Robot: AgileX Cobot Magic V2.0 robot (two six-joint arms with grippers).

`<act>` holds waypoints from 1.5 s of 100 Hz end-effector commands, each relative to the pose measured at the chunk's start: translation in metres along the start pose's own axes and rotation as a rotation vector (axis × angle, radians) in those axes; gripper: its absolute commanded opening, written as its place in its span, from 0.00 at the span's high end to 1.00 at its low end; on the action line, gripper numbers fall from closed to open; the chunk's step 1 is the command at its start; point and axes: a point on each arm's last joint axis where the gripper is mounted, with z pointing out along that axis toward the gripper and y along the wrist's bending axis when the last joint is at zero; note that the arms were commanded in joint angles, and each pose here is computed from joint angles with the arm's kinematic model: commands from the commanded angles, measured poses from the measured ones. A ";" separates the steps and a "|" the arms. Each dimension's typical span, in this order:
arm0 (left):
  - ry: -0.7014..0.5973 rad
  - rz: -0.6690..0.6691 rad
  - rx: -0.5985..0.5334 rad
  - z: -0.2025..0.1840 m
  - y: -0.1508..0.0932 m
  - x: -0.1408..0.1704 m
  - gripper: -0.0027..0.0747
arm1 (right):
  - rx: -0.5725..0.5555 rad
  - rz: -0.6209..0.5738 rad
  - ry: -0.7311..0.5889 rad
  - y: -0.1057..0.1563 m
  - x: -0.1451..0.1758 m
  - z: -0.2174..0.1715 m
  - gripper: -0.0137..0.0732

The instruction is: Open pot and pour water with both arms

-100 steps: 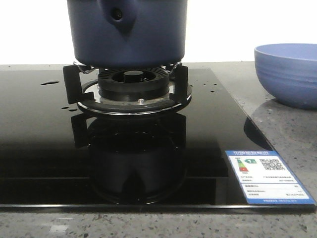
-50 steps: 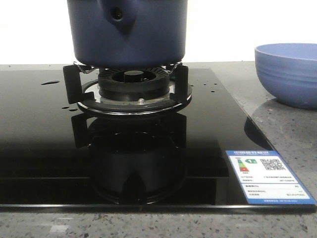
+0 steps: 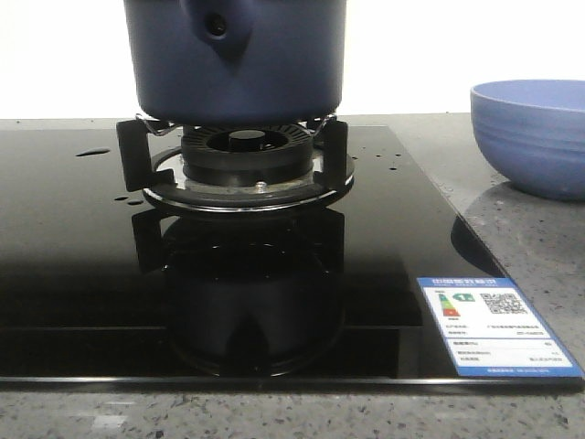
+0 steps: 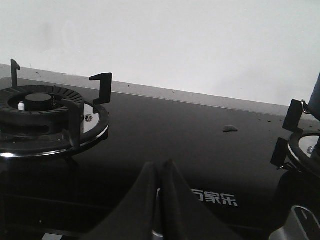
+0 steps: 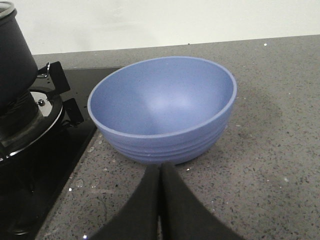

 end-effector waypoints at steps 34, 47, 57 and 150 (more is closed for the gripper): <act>-0.062 -0.010 0.001 -0.001 0.001 0.003 0.99 | 0.219 -0.008 -0.262 -0.018 -0.011 -0.014 0.92; -0.062 -0.010 0.001 -0.001 0.001 0.003 0.99 | 0.194 -0.032 -0.375 -0.016 0.010 -0.020 0.92; -0.062 -0.010 0.001 -0.001 0.001 0.003 0.99 | 0.174 -0.028 -0.356 -0.016 0.034 -0.021 0.92; -0.062 -0.010 0.001 -0.001 0.001 0.003 0.99 | 0.169 -0.036 -0.287 -0.017 0.061 -0.021 0.92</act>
